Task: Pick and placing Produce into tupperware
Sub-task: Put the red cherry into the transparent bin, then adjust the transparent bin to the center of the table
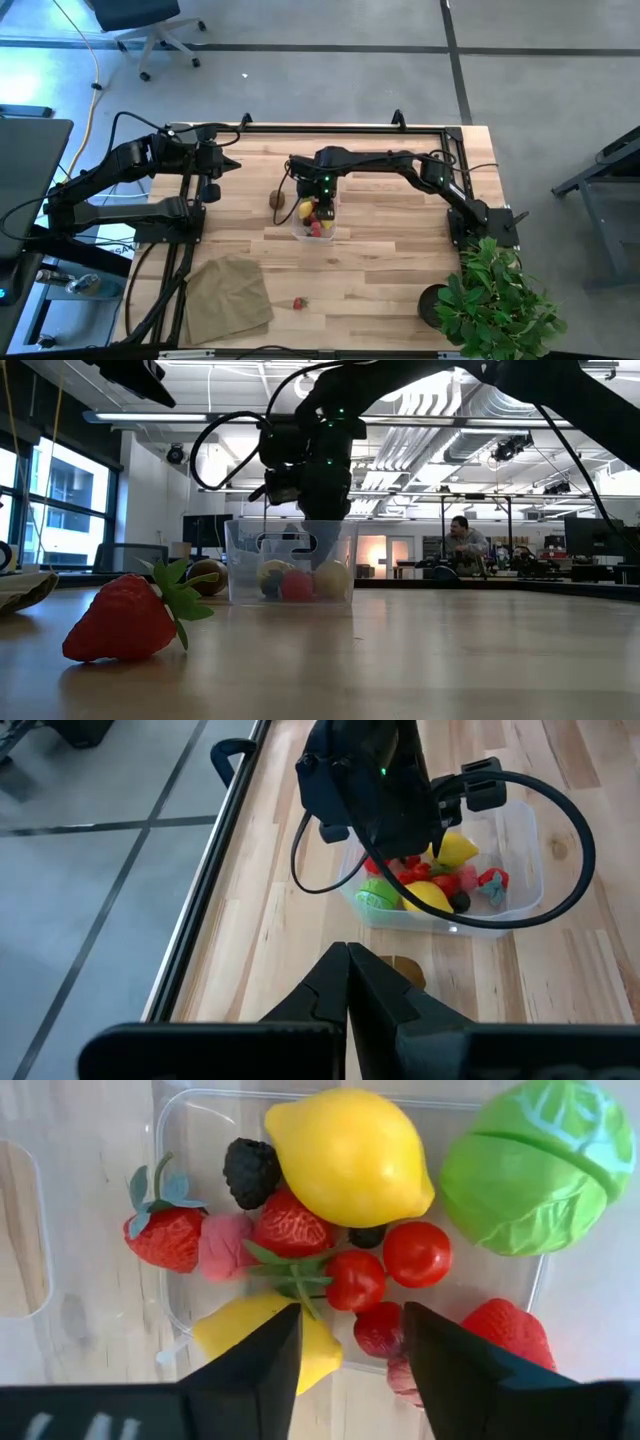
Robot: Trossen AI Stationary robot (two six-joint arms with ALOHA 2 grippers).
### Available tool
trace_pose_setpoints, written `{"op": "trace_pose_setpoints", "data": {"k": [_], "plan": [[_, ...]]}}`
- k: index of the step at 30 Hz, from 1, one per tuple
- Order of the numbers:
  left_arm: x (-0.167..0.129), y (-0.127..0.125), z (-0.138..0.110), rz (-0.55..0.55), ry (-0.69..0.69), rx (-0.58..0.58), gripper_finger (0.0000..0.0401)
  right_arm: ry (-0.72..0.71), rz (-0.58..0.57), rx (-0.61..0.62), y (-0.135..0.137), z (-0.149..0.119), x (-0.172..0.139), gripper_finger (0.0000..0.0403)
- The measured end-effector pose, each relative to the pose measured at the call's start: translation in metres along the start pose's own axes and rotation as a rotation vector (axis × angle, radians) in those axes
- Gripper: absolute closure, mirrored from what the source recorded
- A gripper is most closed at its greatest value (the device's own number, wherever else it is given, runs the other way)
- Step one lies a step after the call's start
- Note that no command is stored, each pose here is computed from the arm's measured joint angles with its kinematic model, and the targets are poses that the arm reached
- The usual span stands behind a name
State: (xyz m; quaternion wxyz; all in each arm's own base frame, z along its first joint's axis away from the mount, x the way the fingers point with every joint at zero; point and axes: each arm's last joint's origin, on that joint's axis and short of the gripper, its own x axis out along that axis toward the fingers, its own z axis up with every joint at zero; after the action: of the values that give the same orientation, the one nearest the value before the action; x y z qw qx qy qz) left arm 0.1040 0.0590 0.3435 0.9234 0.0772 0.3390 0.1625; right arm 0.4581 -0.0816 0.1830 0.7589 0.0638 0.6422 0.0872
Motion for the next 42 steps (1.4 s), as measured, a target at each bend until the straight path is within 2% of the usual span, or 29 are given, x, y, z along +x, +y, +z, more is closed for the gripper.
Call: {"op": "trace_pose_setpoints", "data": {"k": [4,10,15,21,23,26,29,33,38,42], "plan": [[0.000,0.000,0.000,0.000,0.000,0.000,0.0400,-0.002,-0.001,0.004,-0.002,0.000,-0.001,0.0216],[0.000,0.000,0.000,0.000,0.000,0.000,0.0400,0.007,0.009,0.019,-0.004,-0.001,-0.009,0.0212],[0.000,0.000,0.000,-0.001,0.000,0.000,0.0400,-0.005,0.016,0.028,-0.004,0.003,-0.039,0.0213],[0.000,0.000,0.000,0.000,0.000,0.000,0.0400,-0.157,0.050,0.009,-0.010,0.012,-0.089,0.0217],[0.000,0.000,0.000,0.000,0.000,0.000,0.0400,-0.227,0.055,0.003,-0.012,0.012,-0.100,0.0226],[0.000,0.000,0.000,0.000,0.000,0.000,0.0400,-0.258,0.035,0.023,-0.014,0.006,-0.106,0.0242],[0.000,0.000,0.000,0.000,0.001,0.000,0.0400,-0.230,0.037,0.000,-0.011,0.002,-0.102,0.0258],[0.000,0.000,0.000,0.000,0.000,0.000,0.0400,-0.159,0.064,-0.047,-0.001,-0.001,-0.079,0.0273],[0.000,0.000,0.000,0.000,0.000,0.000,0.0400,-0.078,0.089,-0.024,0.001,-0.010,-0.041,0.0291],[0.000,0.000,0.000,0.000,0.000,0.000,0.0400,-0.018,0.101,-0.008,0.002,-0.018,-0.023,0.0303]]}}
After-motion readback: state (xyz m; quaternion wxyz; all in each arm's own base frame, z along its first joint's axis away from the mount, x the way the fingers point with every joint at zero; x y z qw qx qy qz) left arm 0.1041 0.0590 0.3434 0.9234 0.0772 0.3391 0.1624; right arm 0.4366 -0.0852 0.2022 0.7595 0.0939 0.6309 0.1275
